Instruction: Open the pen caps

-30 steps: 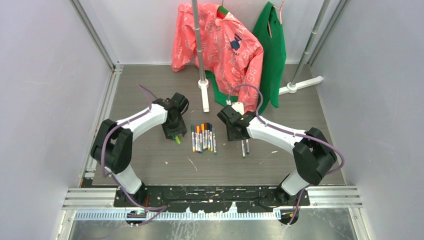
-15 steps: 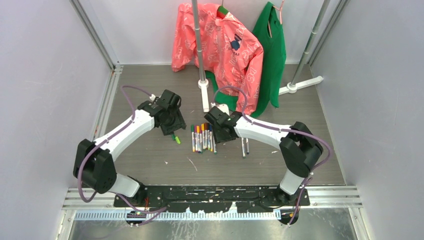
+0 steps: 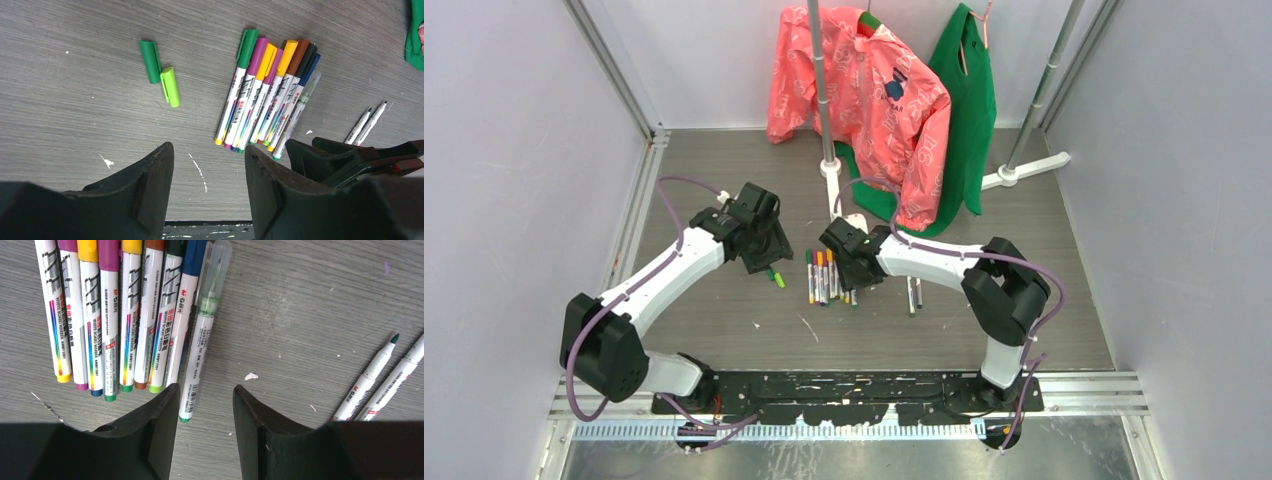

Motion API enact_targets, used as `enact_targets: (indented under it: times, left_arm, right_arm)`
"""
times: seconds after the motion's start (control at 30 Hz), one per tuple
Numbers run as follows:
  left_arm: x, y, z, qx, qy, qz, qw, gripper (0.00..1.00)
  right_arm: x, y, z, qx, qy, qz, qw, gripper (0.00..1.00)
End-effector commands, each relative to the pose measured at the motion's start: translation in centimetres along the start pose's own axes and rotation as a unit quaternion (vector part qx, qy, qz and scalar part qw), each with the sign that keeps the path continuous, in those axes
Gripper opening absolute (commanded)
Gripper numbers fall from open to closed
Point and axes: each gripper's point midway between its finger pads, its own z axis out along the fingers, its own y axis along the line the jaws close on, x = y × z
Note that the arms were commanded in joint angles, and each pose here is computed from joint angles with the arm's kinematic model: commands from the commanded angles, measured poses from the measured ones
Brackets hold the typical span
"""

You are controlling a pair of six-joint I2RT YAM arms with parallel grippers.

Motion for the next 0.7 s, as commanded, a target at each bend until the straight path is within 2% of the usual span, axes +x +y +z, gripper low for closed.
enact_targets:
  times: [0.0,0.67]
  left_arm:
    - [-0.9,-0.7,-1.2,0.025,-0.025,-0.002,0.999,0.55]
    - [-0.9,-0.7,-1.3,0.031,-0.031,0.001,0.999,0.54]
  right_arm:
    - [-1.7,1.5,-0.3,-0.019,-0.023,0.015,0.999,0.49]
    - [0.5,0.5,1.4,0.001,-0.006,0.022,1.000,0.49]
